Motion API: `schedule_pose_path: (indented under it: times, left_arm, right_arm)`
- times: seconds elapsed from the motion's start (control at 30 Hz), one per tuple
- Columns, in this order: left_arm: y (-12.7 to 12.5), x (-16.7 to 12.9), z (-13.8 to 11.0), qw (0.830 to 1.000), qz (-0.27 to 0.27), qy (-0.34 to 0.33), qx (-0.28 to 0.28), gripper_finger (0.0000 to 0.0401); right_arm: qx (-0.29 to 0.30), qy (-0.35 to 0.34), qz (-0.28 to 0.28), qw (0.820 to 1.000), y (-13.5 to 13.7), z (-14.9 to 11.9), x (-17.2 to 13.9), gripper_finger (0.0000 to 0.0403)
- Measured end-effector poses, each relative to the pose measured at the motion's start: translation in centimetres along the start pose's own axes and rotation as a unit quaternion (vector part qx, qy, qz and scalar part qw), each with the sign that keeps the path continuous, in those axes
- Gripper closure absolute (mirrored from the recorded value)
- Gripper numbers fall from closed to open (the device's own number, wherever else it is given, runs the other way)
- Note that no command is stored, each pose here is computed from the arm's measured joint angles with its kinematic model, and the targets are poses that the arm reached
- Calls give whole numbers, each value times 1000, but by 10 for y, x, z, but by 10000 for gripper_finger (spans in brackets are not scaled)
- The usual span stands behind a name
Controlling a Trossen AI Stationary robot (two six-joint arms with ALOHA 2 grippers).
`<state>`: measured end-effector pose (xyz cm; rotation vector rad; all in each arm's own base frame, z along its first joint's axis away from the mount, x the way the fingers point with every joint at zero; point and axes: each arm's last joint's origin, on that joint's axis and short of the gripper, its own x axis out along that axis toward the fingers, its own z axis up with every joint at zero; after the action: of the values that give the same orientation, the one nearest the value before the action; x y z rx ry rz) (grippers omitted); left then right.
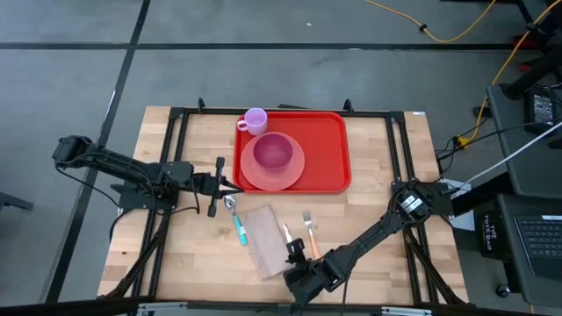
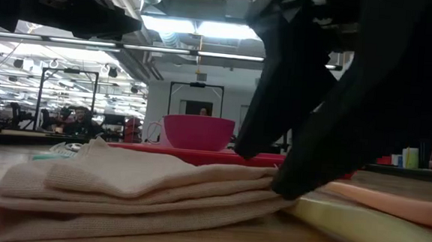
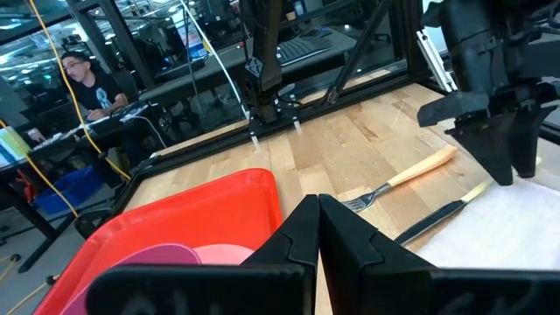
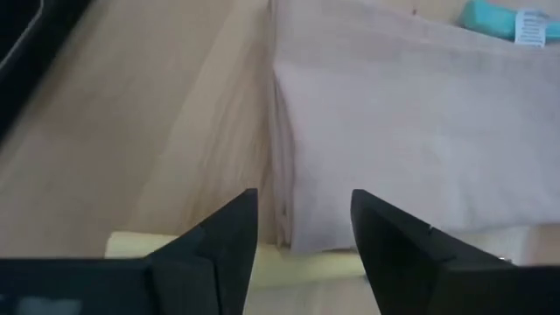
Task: Set up tray
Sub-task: Put the light brown table napkin to the right side of the plate on the tray
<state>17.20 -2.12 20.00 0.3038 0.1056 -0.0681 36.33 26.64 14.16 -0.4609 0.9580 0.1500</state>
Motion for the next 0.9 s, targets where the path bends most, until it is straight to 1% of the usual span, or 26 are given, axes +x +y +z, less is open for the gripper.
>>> schedule_pose_path:
  times: [0.3, 0.57, 0.9]
  left_arm:
    - [0, 0, 0, 1000, 0, 0, 0, 398]
    - [0, 0, 0, 1000, 0, 0, 0, 398]
    - [0, 0, 0, 1000, 0, 0, 0, 398]
  right_arm:
    - [-8, 1, 0, 1000, 0, 0, 0, 215]
    - [-12, 30, -4, 999, -1, -6, 0, 215]
    - [-17, 42, -6, 999, -1, -9, 0, 215]
